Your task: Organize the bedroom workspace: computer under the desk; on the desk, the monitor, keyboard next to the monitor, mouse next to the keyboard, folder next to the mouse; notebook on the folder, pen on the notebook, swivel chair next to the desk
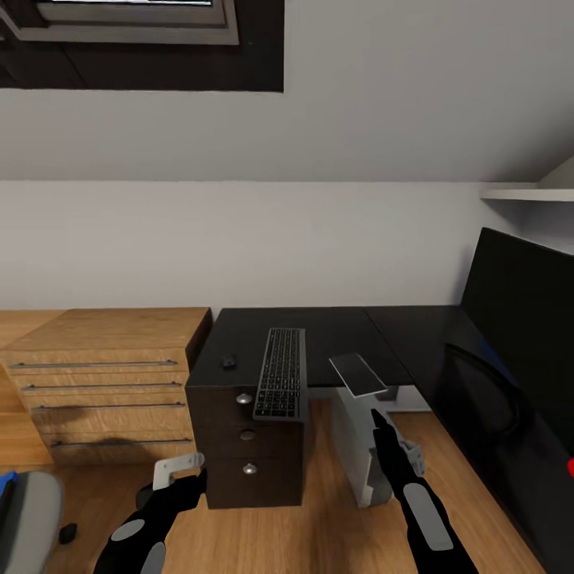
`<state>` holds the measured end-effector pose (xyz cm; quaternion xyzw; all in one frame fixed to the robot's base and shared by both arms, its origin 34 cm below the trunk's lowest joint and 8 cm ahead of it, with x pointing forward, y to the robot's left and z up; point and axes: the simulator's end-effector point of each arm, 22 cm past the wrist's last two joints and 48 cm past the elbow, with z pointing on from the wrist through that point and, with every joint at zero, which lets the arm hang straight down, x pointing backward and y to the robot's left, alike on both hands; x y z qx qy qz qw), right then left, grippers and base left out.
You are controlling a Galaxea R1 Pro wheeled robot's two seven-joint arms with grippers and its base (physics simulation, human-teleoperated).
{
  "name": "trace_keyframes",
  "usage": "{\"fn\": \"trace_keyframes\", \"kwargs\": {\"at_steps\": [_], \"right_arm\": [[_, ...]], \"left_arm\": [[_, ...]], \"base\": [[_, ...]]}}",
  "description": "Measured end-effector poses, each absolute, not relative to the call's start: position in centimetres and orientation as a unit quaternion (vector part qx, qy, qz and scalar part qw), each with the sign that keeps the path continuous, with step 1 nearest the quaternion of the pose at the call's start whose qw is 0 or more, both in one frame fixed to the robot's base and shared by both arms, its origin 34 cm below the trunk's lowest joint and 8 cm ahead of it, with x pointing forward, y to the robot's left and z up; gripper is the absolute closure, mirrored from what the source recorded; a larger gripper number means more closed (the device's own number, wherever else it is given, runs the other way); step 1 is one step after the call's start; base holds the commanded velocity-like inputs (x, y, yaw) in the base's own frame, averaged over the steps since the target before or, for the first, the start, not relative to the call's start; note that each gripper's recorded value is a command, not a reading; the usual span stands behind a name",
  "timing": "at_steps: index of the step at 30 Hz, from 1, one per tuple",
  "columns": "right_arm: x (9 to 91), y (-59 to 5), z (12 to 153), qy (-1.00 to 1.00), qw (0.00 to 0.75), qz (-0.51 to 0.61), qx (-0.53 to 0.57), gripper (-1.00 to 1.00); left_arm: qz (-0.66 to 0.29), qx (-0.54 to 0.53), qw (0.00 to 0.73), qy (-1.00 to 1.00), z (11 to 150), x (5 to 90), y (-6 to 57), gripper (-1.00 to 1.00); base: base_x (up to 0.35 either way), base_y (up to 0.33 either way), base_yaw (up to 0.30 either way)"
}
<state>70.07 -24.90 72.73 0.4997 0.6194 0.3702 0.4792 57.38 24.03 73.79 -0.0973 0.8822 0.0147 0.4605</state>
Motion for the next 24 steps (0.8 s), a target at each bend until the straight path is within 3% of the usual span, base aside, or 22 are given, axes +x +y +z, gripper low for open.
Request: {"fn": "trace_keyframes", "kwargs": {"at_steps": [13,24], "right_arm": [[69.9,-24.1,73.8,0.632,0.468,0.364,0.499,-1.00],[67.7,-22.0,70.2,0.733,0.456,0.286,0.415,-1.00]], "left_arm": [[0.019,-0.097,0.449,0.888,75.0,57.2,24.2,-1.00],[0.040,-0.088,0.353,0.931,67.8,53.5,24.5,-1.00]], "base": [[-0.002,0.000,0.000],[0.000,0.000,0.000]]}}
